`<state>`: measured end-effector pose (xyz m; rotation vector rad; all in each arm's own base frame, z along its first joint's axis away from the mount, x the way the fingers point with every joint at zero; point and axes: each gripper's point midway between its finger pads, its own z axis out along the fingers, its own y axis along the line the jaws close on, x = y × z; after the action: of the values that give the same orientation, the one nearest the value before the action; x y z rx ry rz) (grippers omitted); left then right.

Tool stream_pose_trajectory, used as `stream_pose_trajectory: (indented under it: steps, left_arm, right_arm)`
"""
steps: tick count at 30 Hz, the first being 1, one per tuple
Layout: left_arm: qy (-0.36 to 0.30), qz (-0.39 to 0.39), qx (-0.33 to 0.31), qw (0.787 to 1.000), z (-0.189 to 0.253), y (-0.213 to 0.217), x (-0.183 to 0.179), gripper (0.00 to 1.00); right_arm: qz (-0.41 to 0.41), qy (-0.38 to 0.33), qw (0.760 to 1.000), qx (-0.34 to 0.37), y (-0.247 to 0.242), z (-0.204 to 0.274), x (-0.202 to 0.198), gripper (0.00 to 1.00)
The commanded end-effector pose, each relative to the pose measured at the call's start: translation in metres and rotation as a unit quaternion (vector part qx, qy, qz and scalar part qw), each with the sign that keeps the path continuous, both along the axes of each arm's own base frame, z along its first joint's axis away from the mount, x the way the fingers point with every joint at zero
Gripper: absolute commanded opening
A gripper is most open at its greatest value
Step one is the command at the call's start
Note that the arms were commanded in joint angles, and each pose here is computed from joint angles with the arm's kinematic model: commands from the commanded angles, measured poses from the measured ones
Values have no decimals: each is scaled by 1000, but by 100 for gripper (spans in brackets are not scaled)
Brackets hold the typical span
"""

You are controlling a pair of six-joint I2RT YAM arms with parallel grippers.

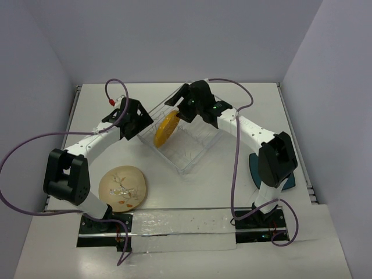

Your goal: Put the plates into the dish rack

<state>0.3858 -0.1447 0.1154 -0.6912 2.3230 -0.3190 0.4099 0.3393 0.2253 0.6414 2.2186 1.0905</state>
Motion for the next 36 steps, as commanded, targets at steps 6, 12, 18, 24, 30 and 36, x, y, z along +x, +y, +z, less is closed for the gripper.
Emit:
stream_pose_trajectory:
  steps: [6,12,18,24,30,36]
  left_arm:
    - [-43,-10,-9,999,31,-12,18,99]
    - [-51,-10,-10,999,36,-12,20,99]
    - [-52,-10,-9,999,38,-12,22,99]
    - [-69,-9,-5,998,54,-10,24,99]
    - [-93,14,10,996,86,6,15,99]
    - [-105,70,29,992,110,39,-14,99]
  right_arm:
    - [-10,-36,999,17,-7,26,17,84]
    - [39,-67,997,11,1,41,14,84]
    - [84,-76,993,5,9,40,1,83]
    - [143,-104,984,-1,13,52,-26,83]
    - [117,-145,981,-48,-23,59,-49,86]
    - [83,-204,968,-118,-69,78,-72,94]
